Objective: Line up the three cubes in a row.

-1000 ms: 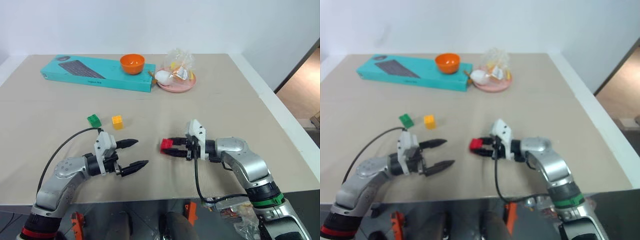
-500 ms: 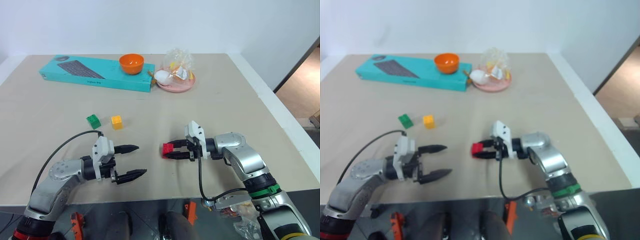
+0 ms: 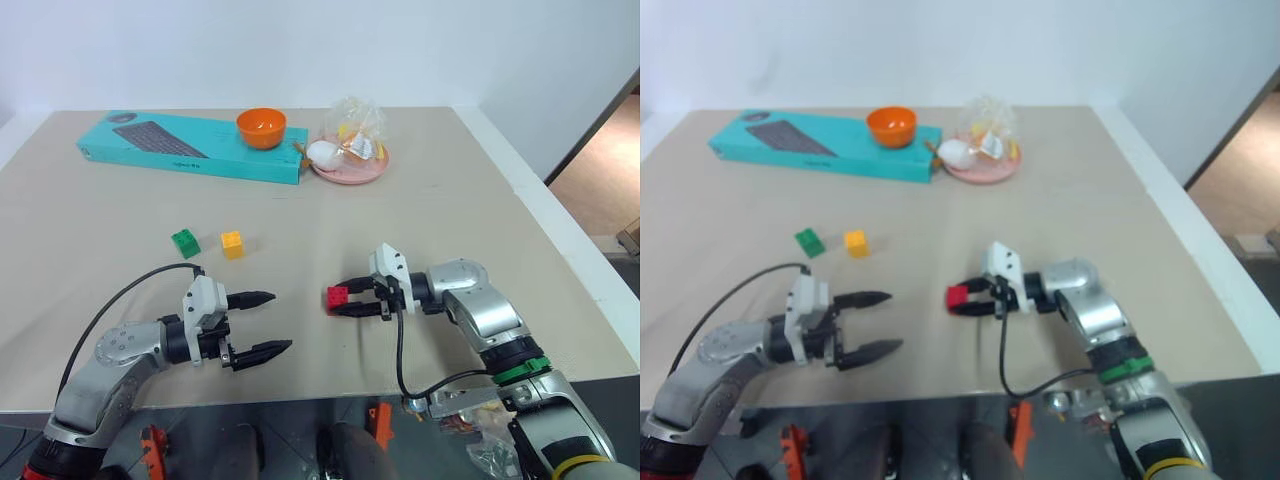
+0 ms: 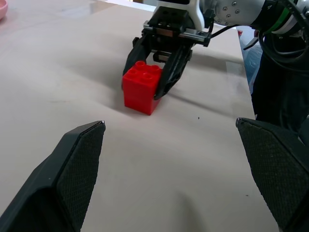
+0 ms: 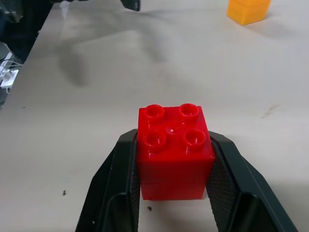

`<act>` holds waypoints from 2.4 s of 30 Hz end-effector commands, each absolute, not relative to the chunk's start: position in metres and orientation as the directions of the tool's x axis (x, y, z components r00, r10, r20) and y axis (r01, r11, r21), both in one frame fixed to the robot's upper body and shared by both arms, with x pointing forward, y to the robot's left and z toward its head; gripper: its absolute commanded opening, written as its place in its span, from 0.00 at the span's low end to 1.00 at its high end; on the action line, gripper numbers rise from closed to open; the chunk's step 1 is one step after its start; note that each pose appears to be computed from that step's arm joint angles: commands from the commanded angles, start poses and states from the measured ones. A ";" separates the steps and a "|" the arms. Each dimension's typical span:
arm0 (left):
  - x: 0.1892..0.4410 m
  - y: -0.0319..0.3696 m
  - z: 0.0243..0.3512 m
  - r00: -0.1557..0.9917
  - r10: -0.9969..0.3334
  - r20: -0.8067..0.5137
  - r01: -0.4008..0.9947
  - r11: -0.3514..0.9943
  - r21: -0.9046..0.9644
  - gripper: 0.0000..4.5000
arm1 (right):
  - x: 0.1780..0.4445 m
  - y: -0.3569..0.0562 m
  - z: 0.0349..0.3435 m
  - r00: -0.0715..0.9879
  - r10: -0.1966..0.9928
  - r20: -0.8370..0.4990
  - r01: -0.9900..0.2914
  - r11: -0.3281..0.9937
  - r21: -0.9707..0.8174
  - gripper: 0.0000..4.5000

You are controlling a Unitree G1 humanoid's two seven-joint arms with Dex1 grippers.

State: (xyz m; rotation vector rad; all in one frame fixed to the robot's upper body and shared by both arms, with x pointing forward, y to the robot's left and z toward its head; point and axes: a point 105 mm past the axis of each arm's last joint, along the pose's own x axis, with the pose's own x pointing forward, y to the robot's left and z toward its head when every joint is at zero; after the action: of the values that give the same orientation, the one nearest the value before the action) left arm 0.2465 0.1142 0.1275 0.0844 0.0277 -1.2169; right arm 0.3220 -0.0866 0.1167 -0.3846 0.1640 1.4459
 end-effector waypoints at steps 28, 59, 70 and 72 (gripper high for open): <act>0.269 0.141 0.145 0.562 -0.827 0.005 0.825 0.561 0.075 1.00 | 0.308 -0.094 0.165 0.157 0.958 -0.241 -0.963 0.094 -0.252 1.00; 0.375 0.263 0.151 0.799 -0.592 -0.105 0.601 0.791 0.112 1.00 | 0.301 -0.083 0.199 0.379 0.921 -0.091 -0.853 0.310 -0.420 1.00; 0.390 0.261 0.139 0.739 -0.634 -0.229 0.667 0.735 0.120 0.51 | 0.298 -0.086 0.204 0.402 0.913 -0.067 -0.843 0.340 -0.416 1.00; 0.389 0.260 0.138 0.728 -0.642 -0.241 0.679 0.723 0.126 0.35 | 0.296 -0.084 0.203 0.397 0.916 -0.063 -0.848 0.340 -0.406 1.00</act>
State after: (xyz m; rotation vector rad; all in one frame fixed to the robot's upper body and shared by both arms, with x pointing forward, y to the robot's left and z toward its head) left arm 0.3874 0.2578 0.1247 0.1689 0.2096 -0.7222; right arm 0.3019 -0.0851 0.1887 -0.4030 -0.1263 1.1588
